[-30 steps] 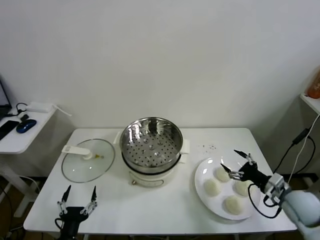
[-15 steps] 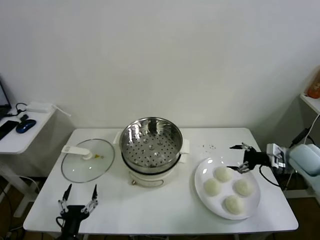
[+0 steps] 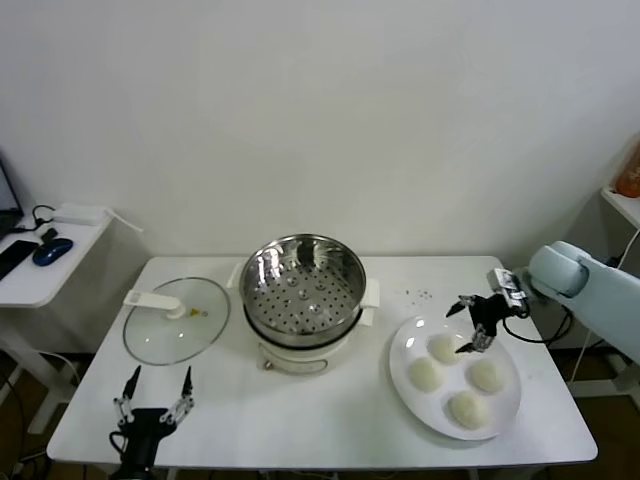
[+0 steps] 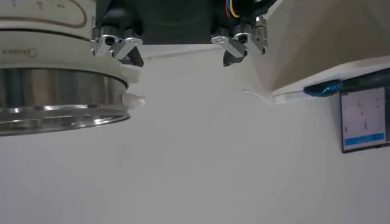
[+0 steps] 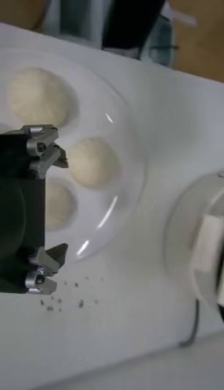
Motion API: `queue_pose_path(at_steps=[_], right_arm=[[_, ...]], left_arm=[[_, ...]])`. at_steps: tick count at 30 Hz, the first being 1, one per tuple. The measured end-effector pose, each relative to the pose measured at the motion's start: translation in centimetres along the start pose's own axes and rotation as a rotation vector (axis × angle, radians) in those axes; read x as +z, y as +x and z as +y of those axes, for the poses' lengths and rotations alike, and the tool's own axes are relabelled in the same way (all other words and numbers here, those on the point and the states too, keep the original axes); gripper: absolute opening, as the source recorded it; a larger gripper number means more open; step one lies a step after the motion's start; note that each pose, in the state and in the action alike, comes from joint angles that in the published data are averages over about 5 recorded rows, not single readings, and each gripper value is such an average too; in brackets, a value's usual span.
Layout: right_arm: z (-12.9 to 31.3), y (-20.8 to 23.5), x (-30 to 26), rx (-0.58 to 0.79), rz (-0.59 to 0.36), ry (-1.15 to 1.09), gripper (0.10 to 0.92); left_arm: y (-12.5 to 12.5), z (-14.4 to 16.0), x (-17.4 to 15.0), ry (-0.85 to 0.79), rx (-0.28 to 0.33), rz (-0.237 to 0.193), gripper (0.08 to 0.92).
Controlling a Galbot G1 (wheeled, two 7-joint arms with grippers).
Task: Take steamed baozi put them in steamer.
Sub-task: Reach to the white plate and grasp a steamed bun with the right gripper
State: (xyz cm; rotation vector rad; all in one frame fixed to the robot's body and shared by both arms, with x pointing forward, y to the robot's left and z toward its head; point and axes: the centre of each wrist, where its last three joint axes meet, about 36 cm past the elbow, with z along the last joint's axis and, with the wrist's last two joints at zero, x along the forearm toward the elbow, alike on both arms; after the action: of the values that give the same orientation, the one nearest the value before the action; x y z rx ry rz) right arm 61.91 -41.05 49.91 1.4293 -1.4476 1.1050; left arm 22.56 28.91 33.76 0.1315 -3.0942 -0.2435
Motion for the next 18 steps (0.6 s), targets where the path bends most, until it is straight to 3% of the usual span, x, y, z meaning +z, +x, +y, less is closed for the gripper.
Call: queue_pose_path(at_steps=[18], right_arm=[[-2.5, -3.2, -1.4, -0.022, 0.12, 0.05, 0.823]], left_arm=[[0.1, -0.2, 0.1, 0.006, -0.006, 0.002, 0.823]])
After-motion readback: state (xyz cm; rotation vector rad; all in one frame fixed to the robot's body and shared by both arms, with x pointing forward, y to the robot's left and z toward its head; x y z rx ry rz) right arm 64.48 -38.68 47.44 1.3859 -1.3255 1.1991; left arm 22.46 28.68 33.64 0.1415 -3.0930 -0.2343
